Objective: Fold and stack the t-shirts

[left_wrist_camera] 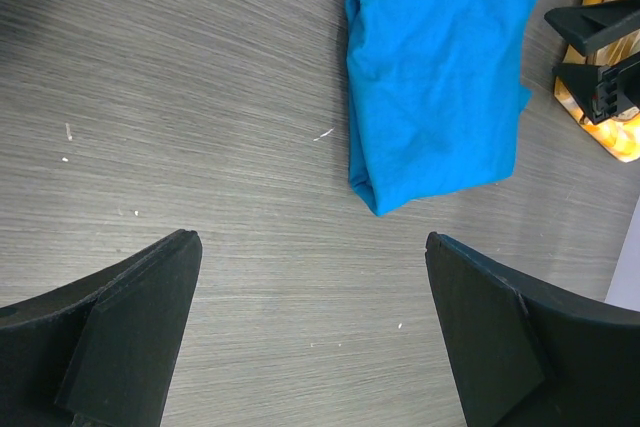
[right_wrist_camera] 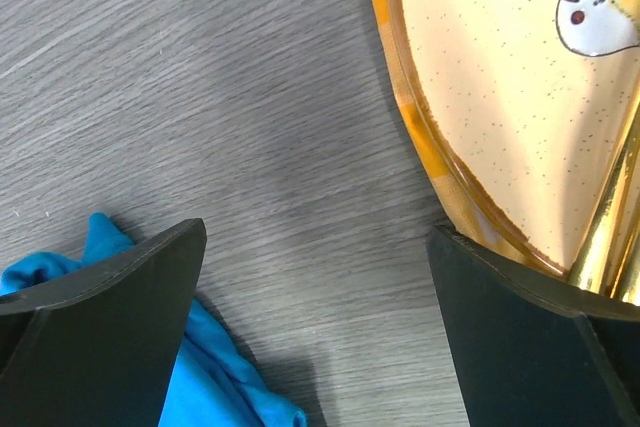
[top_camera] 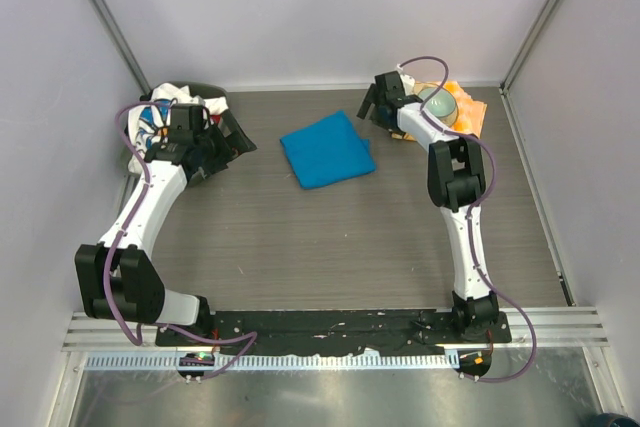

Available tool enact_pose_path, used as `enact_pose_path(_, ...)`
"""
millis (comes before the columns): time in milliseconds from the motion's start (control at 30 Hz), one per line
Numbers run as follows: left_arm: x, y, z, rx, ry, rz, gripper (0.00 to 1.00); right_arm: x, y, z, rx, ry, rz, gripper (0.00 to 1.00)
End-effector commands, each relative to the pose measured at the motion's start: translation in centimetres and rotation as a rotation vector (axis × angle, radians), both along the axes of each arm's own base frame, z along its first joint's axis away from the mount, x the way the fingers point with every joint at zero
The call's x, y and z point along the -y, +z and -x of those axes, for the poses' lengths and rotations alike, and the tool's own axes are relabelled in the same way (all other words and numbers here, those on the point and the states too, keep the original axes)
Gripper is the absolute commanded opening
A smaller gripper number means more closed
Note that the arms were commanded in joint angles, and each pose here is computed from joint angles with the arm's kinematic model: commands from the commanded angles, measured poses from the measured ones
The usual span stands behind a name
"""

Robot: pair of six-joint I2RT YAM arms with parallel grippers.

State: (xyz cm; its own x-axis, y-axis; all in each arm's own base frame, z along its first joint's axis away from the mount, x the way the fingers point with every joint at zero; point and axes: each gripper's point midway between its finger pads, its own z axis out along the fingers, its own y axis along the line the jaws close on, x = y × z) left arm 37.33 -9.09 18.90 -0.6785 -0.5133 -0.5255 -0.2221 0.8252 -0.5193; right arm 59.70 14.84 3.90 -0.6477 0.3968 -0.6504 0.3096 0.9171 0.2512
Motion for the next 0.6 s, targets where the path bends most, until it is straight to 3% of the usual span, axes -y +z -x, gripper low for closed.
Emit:
enact_pose_path(0, 0.0, 1.5, -0.4, 0.042, -0.007, -0.007, 1.00, 5.0, -2.1, 1.0, -0.071, -0.080, 0.063, 1.00)
enact_pose_path(567, -0.1, 1.3, -0.3, 0.036, -0.009, -0.019, 1.00, 13.1, -2.8, 0.6, -0.102, -0.227, 0.106, 1.00)
